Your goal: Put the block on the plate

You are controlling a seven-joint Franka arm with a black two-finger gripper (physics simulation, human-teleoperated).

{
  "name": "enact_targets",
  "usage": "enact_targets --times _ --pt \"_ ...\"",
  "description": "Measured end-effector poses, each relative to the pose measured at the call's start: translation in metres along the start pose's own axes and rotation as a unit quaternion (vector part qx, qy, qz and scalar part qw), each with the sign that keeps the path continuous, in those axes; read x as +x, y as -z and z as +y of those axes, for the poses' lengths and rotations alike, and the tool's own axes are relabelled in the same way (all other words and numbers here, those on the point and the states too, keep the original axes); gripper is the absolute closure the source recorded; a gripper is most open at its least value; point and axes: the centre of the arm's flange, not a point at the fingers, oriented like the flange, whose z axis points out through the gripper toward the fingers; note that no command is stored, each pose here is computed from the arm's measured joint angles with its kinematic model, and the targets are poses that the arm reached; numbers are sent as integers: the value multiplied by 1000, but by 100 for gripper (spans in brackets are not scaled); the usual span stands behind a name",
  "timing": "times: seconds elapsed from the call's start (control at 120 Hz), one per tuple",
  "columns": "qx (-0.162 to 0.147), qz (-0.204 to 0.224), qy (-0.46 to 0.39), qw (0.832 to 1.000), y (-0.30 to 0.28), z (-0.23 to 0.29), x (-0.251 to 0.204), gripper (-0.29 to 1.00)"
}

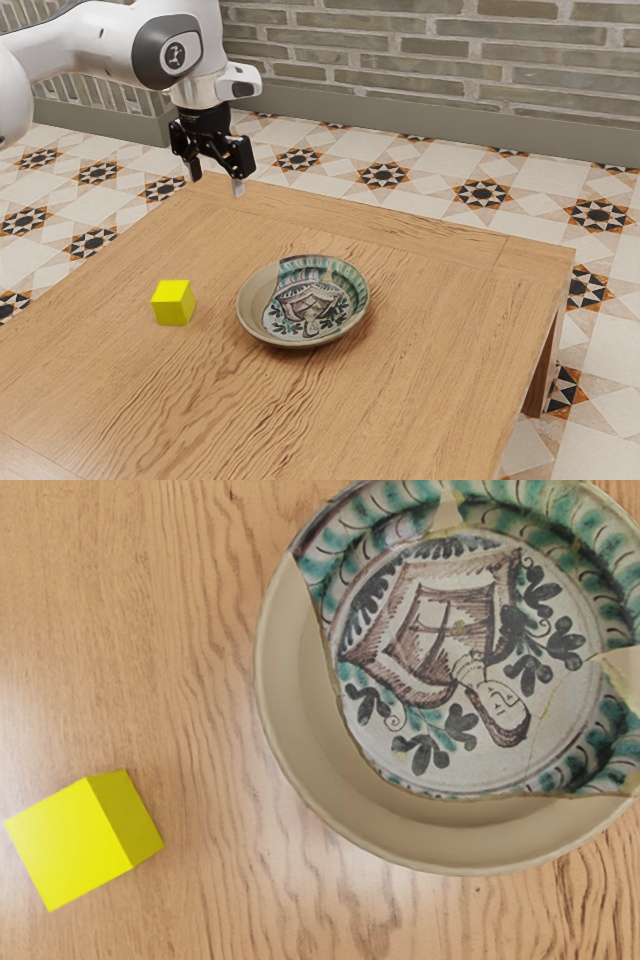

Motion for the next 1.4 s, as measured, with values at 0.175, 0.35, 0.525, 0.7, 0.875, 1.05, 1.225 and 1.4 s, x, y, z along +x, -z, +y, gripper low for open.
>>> enact_targets --times 0.175,0.35,0.525,0.7,0.875,1.05,1.225,1.4 --pt "-1 -9 9 1000 -12 -11 -1 0" --pt "-9 -20 82 996 -49 -81 2 0" --pt "-21 -34 147 988 -128 -127 20 0" --pt "-34 -48 207 977 -187 -138 13 0" --pt "-35 -71 252 965 -220 -150 -10 0" --pt "-26 -74 276 958 -244 -160 -11 0" --pt "-23 -79 296 952 -266 -165 -10 0" --pt "-21 -81 307 948 -286 -163 -7 0"
